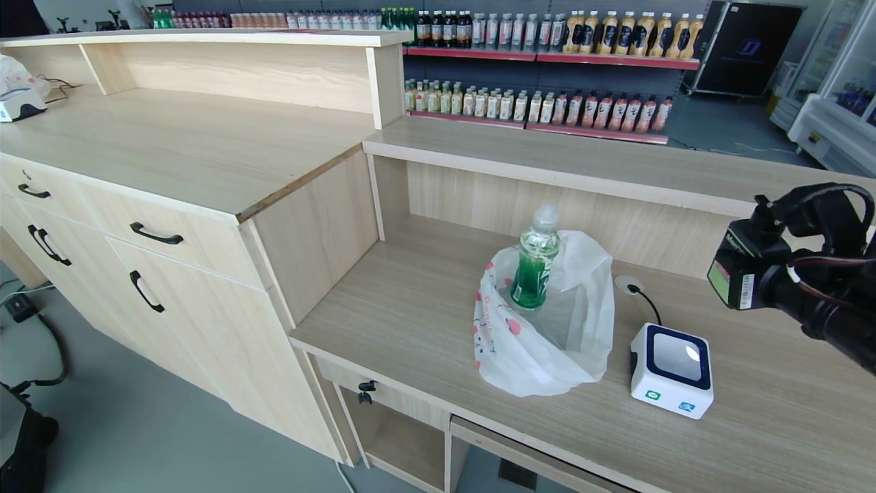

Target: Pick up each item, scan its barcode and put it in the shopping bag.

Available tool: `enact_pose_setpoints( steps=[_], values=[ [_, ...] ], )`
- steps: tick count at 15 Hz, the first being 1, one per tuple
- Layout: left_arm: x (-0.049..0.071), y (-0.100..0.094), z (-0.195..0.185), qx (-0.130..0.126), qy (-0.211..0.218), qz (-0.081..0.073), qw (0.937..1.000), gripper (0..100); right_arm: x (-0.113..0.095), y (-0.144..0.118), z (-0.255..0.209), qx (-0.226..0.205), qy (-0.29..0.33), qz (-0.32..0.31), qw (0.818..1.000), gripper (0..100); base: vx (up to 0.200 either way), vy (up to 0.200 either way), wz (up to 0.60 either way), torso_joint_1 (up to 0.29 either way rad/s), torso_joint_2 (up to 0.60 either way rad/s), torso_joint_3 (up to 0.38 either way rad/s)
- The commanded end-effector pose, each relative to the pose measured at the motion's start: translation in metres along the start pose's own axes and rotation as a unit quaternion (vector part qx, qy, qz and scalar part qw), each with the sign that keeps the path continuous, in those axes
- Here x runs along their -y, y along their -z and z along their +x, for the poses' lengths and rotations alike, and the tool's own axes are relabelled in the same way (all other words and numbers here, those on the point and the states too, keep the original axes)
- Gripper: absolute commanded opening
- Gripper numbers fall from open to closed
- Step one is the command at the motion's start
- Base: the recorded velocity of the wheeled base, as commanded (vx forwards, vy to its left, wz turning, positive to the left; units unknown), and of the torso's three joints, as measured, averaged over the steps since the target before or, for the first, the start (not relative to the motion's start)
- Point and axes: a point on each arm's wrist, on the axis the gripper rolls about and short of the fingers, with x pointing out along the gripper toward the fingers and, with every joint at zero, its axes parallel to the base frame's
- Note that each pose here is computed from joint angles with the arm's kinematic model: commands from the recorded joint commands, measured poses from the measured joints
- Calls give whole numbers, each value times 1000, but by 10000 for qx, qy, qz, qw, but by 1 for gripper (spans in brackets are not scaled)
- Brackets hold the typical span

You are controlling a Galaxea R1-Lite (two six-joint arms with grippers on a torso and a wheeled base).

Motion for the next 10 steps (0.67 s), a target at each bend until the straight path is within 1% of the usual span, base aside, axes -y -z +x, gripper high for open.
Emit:
enact_pose_setpoints(
  steps=[1, 7, 8, 9, 10],
  values=[
    [0, 0, 0, -5, -1, -3, 10000, 100, -9, 4, -3, -74, -228, -177, 9996, 0, 0, 0, 0, 0, 0, 0],
    [0, 0, 0, -5, -1, -3, 10000, 100, -12, 9, -12, -379, -889, -296, 9949, 0, 0, 0, 600, 0, 4, 2],
    [0, 0, 0, -5, -1, -3, 10000, 100, -11, 8, -12, -334, -1033, -252, 9938, 0, 0, 0, 0, 0, 0, 0],
    [0, 0, 0, -5, -1, -3, 10000, 100, -5, 11, -11, -311, -1635, -250, 9857, 0, 0, 0, 0, 0, 0, 0],
    [0, 0, 0, -5, -1, -3, 10000, 100, -1, 15, -10, -334, -1876, -259, 9813, 0, 0, 0, 0, 0, 0, 0]
  ],
)
